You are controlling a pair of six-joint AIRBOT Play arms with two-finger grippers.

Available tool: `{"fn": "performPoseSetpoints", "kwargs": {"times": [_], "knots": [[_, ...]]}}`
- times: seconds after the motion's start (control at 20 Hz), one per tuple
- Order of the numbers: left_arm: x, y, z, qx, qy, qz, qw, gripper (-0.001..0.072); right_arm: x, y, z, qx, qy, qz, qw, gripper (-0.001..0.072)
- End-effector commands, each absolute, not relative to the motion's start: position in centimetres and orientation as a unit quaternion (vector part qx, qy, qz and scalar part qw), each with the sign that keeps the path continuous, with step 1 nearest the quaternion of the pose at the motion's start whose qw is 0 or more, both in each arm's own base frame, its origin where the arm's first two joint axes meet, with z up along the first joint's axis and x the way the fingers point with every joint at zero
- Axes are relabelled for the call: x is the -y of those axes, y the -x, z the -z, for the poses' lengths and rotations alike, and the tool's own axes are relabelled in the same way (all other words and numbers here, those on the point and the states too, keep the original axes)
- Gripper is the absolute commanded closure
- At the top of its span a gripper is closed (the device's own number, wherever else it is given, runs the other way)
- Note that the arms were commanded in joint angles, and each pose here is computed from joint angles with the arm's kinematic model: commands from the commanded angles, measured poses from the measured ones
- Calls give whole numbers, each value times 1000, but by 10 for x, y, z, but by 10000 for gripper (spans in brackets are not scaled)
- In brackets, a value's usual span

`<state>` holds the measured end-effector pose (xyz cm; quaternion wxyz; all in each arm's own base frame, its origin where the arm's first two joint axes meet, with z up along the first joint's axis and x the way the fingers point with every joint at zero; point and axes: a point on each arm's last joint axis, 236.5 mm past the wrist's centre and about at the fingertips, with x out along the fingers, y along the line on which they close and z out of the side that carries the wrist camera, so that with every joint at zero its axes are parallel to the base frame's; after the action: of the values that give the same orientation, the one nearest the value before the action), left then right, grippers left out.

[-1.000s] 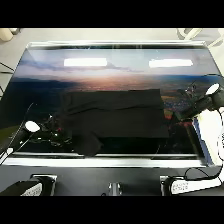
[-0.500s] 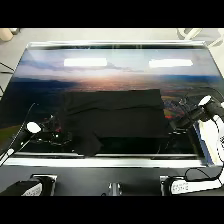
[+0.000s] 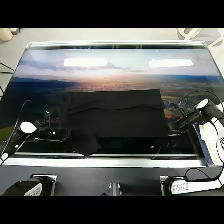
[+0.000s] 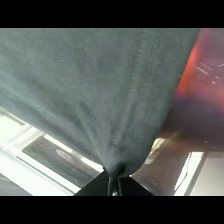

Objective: Fold the shirts.

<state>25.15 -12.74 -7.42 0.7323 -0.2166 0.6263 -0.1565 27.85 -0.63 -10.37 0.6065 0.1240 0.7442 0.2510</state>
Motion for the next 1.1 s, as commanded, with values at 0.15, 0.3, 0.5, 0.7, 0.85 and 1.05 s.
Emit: {"fn": "performPoseSetpoints", "kwargs": {"times": [0.15,0.3,0.5,0.7,0.85,1.05], "knots": [[110,-306,-12,-514,211,154,817,678,11,-340,50,-662,-43,-263,701,692],[84,-339,-34,-485,227,125,835,678,5,-406,23,-592,48,-241,768,692],[74,-395,-33,-489,224,130,833,678,5,-476,13,-543,111,-188,811,692],[81,-458,-11,-503,244,151,815,678,-9,-522,31,-509,118,-180,834,691],[86,-484,18,-543,245,170,785,677,-5,-541,50,-499,71,-146,851,691],[91,-500,55,-576,264,166,756,676,-23,-542,72,-510,10,-157,846,688]]}}
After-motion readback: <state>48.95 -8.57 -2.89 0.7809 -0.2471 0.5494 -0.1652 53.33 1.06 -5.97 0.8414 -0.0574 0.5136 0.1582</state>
